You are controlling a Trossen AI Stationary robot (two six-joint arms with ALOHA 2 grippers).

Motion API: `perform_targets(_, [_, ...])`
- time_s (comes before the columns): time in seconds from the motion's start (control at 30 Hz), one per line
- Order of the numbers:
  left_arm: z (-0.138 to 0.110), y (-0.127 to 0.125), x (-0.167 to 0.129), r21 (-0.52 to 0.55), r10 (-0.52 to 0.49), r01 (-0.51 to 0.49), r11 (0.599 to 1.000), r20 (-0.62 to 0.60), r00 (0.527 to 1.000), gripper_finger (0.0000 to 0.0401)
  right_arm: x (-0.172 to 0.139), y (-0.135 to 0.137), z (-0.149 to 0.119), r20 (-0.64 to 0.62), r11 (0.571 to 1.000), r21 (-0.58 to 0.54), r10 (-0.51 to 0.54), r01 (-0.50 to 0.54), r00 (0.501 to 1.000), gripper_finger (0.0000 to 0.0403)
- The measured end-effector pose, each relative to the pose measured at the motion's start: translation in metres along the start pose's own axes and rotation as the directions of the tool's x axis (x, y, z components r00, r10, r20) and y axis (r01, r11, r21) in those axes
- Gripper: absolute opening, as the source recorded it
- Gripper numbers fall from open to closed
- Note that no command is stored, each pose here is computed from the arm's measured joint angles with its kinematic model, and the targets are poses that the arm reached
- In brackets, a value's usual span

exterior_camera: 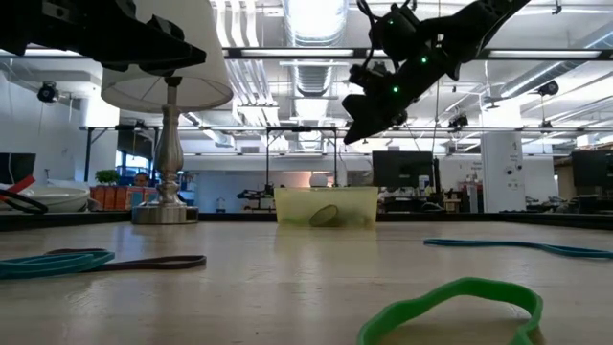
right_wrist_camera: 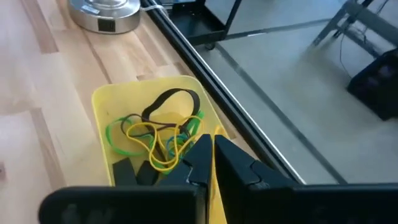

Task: Pick and place rubber bands into bin
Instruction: Put the yellow rubber band into the yellow bin, then put the blue rubber band into the yellow bin

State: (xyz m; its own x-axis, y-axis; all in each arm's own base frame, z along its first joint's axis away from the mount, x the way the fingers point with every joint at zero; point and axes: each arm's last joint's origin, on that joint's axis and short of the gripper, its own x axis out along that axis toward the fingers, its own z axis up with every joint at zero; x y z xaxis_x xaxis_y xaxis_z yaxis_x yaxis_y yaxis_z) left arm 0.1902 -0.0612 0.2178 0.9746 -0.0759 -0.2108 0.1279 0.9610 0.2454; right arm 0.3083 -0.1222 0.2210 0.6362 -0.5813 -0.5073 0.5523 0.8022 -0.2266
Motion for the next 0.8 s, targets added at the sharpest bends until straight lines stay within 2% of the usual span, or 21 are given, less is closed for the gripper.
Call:
perform_targets(0.43, [-0.001, 0.0, 0.0, 0.001, 0.0, 0.0, 1.0, -0.002, 1.0, 0.0121, 0.0, 0.001, -0.001, -0.003, 0.998, 0.055, 0.035, -0.034, 0.999, 0.0114])
perform_targets(0.53, [-0.002, 0.0, 0.0, 0.0, -0.001, 0.001, 1.0, -0.006, 1.0, 0.0121, -0.001, 0.006, -0.001, 0.003, 0.988, 0.056, 0.146, -0.146, 0.989, 0.0126])
perform_targets(0.67, [-0.005, -0.002, 0.003, 0.002, -0.005, 0.005, 1.0, -0.027, 1.0, 0.0121, -0.004, 0.018, -0.004, 0.002, 0.938, 0.042, 0.344, -0.343, 0.939, 0.0133])
perform_targets(0.8, [-0.011, -0.004, 0.008, 0.011, -0.012, 0.013, 1.0, -0.063, 0.998, 0.0121, -0.01, 0.037, -0.013, -0.023, 0.892, 0.006, 0.453, -0.452, 0.891, 0.0134])
